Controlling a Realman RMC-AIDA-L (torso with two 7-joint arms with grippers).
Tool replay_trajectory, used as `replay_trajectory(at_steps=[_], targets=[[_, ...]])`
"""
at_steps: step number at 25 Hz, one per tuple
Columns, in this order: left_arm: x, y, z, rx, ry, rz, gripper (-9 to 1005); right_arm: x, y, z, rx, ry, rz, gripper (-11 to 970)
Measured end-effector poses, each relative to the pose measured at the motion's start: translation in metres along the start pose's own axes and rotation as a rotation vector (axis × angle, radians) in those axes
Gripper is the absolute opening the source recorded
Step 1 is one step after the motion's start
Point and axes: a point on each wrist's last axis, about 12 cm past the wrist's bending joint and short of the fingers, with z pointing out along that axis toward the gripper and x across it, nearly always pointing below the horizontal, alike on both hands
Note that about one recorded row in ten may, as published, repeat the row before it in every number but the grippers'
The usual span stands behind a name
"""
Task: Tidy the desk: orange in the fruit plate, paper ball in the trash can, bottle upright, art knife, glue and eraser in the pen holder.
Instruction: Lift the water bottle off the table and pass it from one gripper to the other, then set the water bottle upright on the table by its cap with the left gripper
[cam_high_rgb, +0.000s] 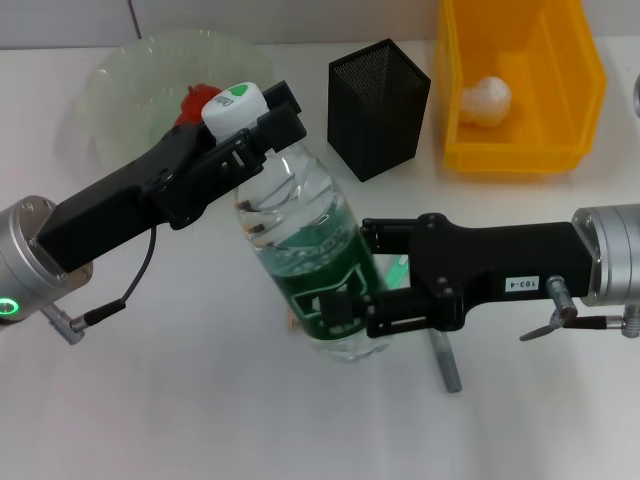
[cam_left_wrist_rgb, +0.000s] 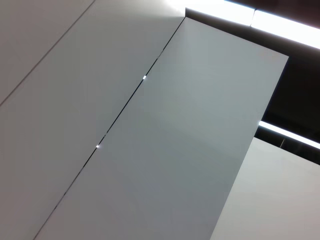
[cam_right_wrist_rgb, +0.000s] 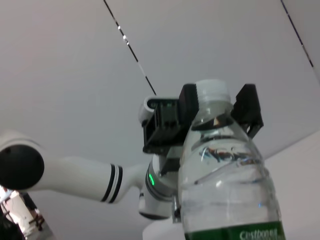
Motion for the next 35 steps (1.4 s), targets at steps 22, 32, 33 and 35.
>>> replay_trajectory(at_steps=[22, 32, 33, 35], targets=[[-0.031, 0.005, -0.057, -0.243, 0.115, 0.609, 481, 0.016, 0.003, -0.049, 0.133, -0.053, 0.036, 840], [-0.023, 0.021, -0.084, -0.509, 0.205, 0.735, 497, 0.026, 0.002, -0.052, 0.137, -0.072, 0.061, 840], [-0.023, 0.021, -0.084, -0.509, 0.205, 0.735, 499, 0.026, 0.002, -0.053, 0.137, -0.073, 0.063, 840], [-0.023, 0.022, -0.090, -0.554, 0.200, 0.738, 502, 0.027, 0.002, -0.052, 0.136, -0.074, 0.065, 840]])
